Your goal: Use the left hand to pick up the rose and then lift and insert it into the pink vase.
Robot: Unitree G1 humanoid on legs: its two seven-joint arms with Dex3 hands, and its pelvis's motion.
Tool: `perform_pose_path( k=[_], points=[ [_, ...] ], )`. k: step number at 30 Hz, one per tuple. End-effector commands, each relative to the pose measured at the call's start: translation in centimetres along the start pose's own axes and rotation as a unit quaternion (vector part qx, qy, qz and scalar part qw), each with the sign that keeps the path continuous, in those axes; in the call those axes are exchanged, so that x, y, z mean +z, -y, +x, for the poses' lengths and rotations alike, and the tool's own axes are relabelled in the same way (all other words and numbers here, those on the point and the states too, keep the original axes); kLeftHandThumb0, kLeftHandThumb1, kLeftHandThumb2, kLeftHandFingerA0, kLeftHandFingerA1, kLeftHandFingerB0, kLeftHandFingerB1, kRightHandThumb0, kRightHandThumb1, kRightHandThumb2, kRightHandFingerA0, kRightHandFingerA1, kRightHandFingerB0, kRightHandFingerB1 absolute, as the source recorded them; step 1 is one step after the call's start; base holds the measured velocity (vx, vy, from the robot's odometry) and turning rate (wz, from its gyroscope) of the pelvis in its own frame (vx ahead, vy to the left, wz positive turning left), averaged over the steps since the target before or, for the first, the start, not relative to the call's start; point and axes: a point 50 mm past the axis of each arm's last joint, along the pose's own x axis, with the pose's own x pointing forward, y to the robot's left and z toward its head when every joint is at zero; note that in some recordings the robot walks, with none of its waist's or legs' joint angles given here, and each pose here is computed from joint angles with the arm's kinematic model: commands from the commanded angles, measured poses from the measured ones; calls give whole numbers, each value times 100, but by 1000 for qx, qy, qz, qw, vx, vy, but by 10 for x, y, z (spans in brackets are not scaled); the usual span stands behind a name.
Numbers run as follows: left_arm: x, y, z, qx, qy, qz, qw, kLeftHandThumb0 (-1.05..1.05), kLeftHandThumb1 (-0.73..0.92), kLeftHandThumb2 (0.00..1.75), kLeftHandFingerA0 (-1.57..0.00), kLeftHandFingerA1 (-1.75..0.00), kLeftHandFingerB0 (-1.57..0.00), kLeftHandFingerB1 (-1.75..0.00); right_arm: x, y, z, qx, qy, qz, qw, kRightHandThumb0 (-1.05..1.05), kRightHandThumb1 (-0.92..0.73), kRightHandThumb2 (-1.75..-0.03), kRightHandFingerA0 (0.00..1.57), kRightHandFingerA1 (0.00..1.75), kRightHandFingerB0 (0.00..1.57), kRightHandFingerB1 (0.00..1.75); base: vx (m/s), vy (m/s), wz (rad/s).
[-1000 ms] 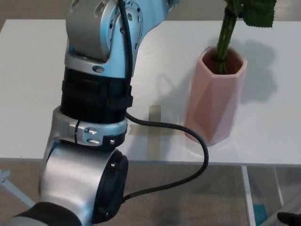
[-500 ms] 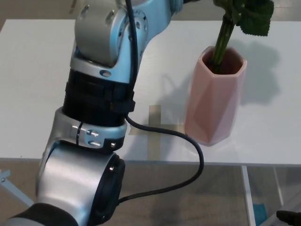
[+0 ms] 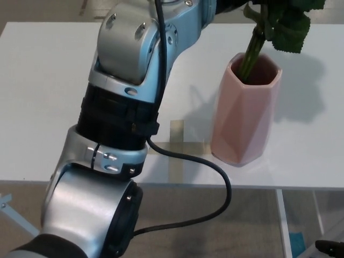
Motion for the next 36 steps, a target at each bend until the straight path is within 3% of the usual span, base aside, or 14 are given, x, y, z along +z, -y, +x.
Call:
perform_pose_path(
  k=[1,16,18,19,20,21,22,23,24,25,27,28,36],
  points=[
    [-5,3,-1,-11,4,4,1000,-15,84,65,-82,-146,-74,-89,-2,4,-1,2,-3,-3,1000,-32,-61,-58,66,48,57,43,0,0,0],
    [-36,1,0,4,-11,-33,999,-16,84,67,-83,-145,-78,-83,1,3,0,2,2,-3,1000,-32,-61,-58,66,48,57,43,0,0,0],
    [-38,2,-1,6,-14,-31,999,-17,85,65,-86,-141,-82,-74,2,3,1,1,2,-4,1000,-32,-61,-58,66,48,56,43,0,0,0],
    [-39,1,-2,6,-14,-27,1000,-18,83,67,-90,-135,-85,-61,2,3,1,1,2,-4,1000,-32,-61,-58,66,48,56,43,0,0,0],
    [-40,0,-2,2,-21,-13,1000,-27,73,63,-100,-64,-57,-40,3,3,1,2,2,-2,1000,-32,-61,-58,66,48,56,43,0,0,0],
    [-41,-2,-3,-10,-37,14,999,-35,69,61,-73,-46,-34,-32,3,3,1,3,3,-1,1000,-32,-61,-58,66,48,56,43,0,0,0],
    [-41,-3,-4,-18,-47,26,998,-35,69,61,-73,-46,-34,-32,3,2,1,4,3,-1,1000,-32,-61,-58,66,48,56,43,0,0,0],
    [-41,-3,-4,-34,-63,41,997,-51,51,72,-23,-42,-9,-31,3,2,1,5,3,-1,1000,-32,-61,-58,65,48,56,43,0,0,0],
    [-41,-2,-4,-54,-80,60,994,-71,45,77,0,-6,0,-8,3,3,1,5,4,-1,1000,-32,-61,-58,65,48,56,43,0,0,0],
    [-41,-1,-5,-73,-97,71,990,-85,48,57,0,0,0,-1,3,3,1,5,5,0,1000,-32,-61,-58,65,47,56,43,0,0,0],
    [-41,-1,-6,-93,-113,79,986,-88,47,59,0,0,0,-4,4,3,1,7,5,0,1000,-32,-61,-58,65,47,56,43,0,0,0],
    [-41,-2,-7,-98,-116,85,985,-93,42,68,0,0,0,0,4,3,1,8,5,1,1000,-32,-61,-58,65,47,56,43,0,0,0],
    [-44,-11,-12,-102,-119,92,983,-89,47,60,0,0,0,0,8,2,2,13,8,9,1000,-32,-61,-58,65,47,56,43,0,0,0]
  ],
)
